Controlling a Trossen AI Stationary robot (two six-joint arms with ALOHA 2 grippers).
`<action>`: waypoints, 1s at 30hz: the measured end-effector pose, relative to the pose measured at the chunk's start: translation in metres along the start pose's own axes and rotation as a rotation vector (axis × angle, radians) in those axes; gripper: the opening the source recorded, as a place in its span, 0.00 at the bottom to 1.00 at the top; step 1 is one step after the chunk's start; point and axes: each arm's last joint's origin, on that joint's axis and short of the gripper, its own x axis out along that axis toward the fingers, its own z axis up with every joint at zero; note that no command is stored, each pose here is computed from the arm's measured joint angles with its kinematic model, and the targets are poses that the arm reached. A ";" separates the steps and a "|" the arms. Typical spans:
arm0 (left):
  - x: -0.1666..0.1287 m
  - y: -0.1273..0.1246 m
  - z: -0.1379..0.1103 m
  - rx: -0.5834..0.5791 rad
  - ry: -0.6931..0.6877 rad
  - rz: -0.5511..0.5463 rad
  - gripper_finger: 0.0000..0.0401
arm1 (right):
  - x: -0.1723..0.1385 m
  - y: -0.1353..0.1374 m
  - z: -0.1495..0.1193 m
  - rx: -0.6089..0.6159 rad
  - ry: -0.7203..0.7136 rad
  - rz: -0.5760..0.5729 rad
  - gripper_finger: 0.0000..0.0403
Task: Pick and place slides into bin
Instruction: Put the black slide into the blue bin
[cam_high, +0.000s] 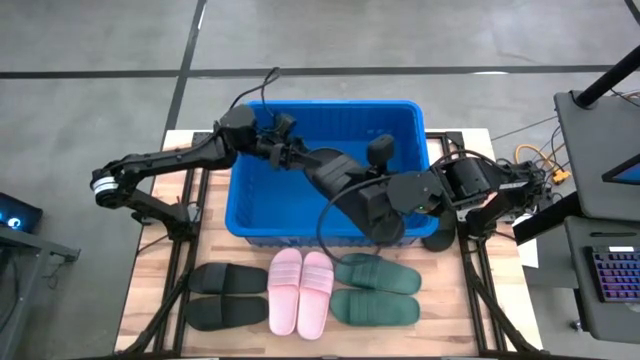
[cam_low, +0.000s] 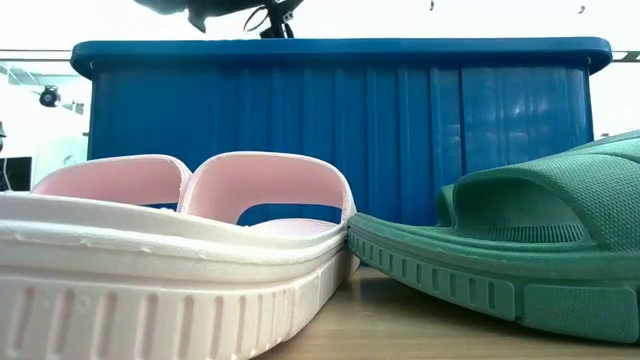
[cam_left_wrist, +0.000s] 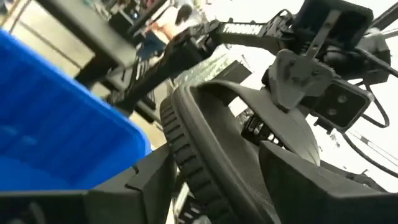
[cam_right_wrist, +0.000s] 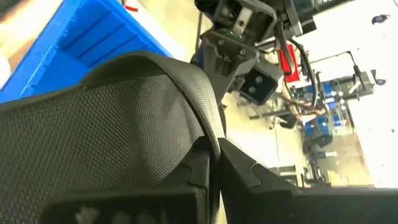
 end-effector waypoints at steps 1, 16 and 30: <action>-0.001 0.000 0.002 0.012 -0.011 -0.005 0.53 | 0.000 0.000 0.000 0.007 0.004 -0.002 0.02; -0.027 0.013 0.030 0.090 -0.130 0.042 0.54 | -0.001 -0.002 -0.007 0.139 0.090 -0.075 0.02; -0.067 -0.023 0.049 0.401 -0.226 0.018 0.54 | 0.023 -0.005 -0.044 0.355 0.343 -0.136 0.02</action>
